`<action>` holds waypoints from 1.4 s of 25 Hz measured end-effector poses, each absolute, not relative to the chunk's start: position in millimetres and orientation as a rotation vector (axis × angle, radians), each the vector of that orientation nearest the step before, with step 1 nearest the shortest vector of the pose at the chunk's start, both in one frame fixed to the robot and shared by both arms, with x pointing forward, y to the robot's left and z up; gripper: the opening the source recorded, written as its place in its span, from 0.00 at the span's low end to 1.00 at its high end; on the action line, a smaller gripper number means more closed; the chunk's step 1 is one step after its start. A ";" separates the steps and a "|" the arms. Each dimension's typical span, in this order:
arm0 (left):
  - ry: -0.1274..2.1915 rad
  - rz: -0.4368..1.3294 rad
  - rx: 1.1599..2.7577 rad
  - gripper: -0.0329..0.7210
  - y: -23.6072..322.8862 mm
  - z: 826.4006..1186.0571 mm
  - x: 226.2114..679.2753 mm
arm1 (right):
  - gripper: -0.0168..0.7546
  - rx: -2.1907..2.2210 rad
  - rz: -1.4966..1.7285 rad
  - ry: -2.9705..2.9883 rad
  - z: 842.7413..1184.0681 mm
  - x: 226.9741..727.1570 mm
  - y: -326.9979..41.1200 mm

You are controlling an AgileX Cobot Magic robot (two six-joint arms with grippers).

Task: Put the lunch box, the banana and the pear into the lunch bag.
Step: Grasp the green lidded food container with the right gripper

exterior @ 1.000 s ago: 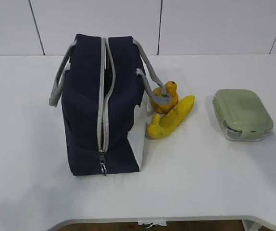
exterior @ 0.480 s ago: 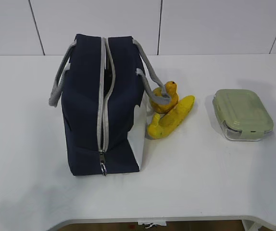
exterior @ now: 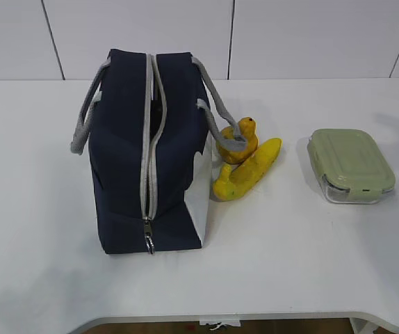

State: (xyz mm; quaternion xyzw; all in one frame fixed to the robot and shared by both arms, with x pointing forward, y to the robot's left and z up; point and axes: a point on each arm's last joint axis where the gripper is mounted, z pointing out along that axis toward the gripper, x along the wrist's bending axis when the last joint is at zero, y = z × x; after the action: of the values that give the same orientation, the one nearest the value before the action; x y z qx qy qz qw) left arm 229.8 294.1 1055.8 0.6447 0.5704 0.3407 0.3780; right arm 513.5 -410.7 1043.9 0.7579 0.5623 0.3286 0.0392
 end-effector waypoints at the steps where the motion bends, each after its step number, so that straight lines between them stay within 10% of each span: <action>1: 1.458 0.871 1.648 0.36 294.1 1055.8 229.8 | 0.49 2.328 1.094 1.730 1038.3 517.6 -414.5; 11: 1.457 0.869 1.647 0.36 294.0 1055.8 229.8 | 0.49 2.450 1.479 1.752 968.1 569.8 -456.4; 23: 1.457 0.869 1.647 0.36 293.9 1055.8 229.8 | 0.50 2.413 1.491 1.749 964.7 587.9 -469.5; 35: 1.457 0.869 1.647 0.36 293.9 1055.8 229.8 | 0.79 2.368 1.502 1.929 942.8 606.5 -436.0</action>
State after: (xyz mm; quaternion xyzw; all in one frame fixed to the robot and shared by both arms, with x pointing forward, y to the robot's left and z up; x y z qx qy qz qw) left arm 229.8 293.9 1055.8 0.6447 0.5703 0.3399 0.3789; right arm 606.5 -436.0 942.8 0.6899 0.5618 0.4374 -0.1306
